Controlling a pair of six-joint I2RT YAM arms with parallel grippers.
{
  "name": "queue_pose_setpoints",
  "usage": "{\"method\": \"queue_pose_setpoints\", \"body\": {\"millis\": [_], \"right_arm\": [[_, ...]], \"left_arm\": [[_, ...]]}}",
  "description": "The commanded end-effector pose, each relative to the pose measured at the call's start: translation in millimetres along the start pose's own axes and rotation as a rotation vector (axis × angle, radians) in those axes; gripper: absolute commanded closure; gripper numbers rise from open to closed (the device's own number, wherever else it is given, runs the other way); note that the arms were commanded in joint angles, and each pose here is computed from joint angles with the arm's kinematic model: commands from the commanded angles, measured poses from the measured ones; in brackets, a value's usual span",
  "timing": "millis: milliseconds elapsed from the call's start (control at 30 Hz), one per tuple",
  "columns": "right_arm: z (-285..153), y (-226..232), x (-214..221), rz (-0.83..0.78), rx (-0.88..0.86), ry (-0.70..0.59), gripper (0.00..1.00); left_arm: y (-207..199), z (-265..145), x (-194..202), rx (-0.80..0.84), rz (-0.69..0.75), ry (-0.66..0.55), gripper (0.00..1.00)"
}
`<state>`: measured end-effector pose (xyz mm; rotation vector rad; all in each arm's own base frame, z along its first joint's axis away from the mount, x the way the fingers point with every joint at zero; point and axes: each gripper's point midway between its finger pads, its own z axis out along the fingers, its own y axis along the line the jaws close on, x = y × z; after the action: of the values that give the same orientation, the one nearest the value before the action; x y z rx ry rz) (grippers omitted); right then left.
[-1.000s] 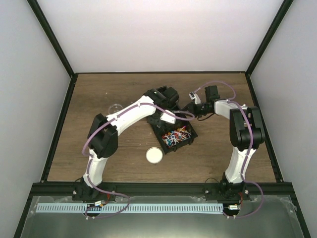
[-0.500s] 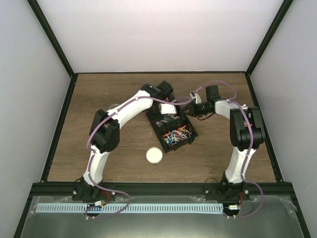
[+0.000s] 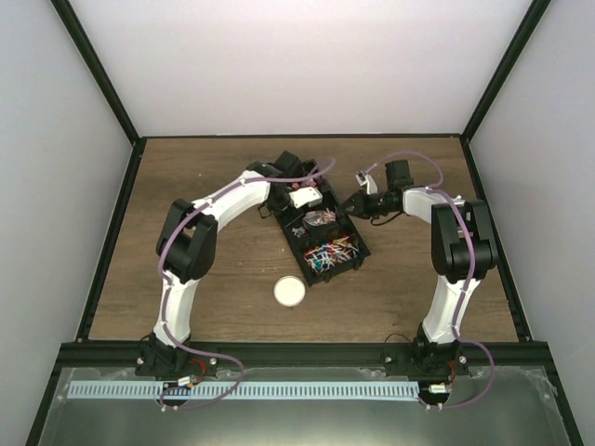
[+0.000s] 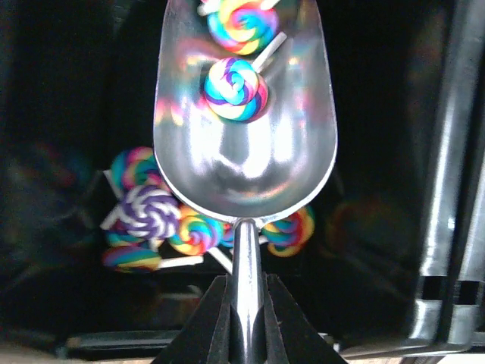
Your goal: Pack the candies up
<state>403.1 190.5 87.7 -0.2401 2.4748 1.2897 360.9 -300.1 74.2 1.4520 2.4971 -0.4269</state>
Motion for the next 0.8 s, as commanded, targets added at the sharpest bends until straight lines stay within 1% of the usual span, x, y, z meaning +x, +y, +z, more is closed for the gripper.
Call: {"method": "queue_pose_setpoints", "body": {"millis": [0, 133, 267, 433, 567, 767], "right_arm": [[-6.6, 42.2, -9.7, -0.081, -0.124, -0.003, 0.99], [-5.4, 42.7, -12.8, -0.077, -0.135, 0.000, 0.99], [-3.9, 39.9, -15.2, -0.081, -0.127, 0.002, 0.99], [-2.5, 37.0, -16.3, -0.084, -0.122, 0.008, 0.99], [-2.6, 36.1, -17.6, -0.087, -0.117, 0.008, 0.99], [-1.7, 30.8, -17.1, -0.084, -0.103, 0.013, 0.99]], "left_arm": [[7.5, -12.6, -20.5, 0.003, -0.016, -0.112, 0.96], [8.6, -5.4, -16.2, -0.001, 0.004, -0.109, 0.96], [5.3, 1.3, -18.3, 0.028, -0.021, -0.156, 0.96], [10.6, 7.1, -3.3, 0.028, -0.057, -0.202, 0.96], [17.1, 2.3, 3.4, 0.023, -0.087, -0.272, 0.96], [14.1, -13.8, 6.4, -0.001, -0.051, -0.372, 0.96]]}}
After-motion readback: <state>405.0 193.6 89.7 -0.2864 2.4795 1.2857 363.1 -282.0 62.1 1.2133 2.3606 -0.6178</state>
